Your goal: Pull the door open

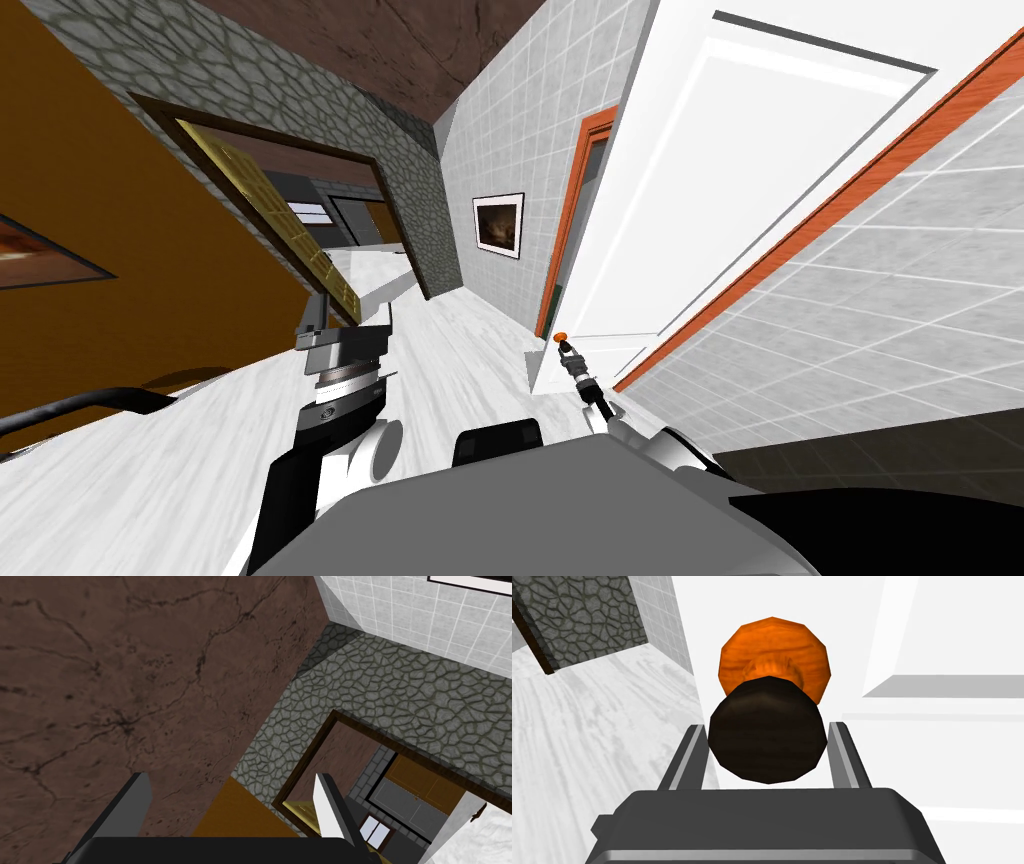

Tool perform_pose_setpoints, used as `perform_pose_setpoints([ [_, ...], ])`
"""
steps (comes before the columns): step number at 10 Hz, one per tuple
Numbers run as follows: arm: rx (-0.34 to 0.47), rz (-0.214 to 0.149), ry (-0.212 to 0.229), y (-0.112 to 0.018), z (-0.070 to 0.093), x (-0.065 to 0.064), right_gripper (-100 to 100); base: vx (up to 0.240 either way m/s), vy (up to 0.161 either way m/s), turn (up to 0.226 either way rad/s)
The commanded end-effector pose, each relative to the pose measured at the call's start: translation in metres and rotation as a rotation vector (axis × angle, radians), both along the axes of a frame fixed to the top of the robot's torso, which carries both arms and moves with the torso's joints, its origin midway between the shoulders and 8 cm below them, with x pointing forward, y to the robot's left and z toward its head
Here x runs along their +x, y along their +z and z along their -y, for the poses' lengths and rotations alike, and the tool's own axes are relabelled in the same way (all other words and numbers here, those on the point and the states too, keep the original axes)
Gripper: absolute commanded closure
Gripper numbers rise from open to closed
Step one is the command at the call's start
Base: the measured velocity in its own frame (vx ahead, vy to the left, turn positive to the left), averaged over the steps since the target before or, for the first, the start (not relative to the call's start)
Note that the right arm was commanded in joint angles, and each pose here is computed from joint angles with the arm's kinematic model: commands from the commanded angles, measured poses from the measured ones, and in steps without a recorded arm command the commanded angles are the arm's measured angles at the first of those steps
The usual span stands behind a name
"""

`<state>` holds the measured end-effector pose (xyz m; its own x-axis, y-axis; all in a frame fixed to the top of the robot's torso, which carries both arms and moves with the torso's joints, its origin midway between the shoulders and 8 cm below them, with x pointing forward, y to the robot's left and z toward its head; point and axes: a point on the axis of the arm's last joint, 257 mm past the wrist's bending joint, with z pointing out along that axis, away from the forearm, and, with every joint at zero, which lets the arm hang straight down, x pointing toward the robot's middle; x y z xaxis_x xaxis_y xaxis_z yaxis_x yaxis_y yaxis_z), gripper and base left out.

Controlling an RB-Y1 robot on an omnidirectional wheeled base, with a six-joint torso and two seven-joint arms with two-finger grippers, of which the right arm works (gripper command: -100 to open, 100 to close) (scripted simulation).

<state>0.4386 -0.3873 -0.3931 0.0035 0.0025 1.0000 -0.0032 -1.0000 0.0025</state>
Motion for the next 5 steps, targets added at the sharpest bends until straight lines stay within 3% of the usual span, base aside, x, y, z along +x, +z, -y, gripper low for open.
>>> perform_pose_setpoints([
  [1, 0.002, 0.004, 0.031, 0.001, -0.005, -0.003, 100, -0.189, -0.053, 0.03],
  [2, 0.0, 0.0, 0.018, 0.0, -0.003, -0.001, 100, -0.088, -0.024, 0.014],
  [3, 0.0, -0.002, 0.049, -0.001, -0.005, -0.01, 100, -0.128, -0.047, 0.095],
  [5, 0.0, 0.0, 0.066, -0.001, -0.005, -0.015, 100, -0.162, -0.045, 0.065],
])
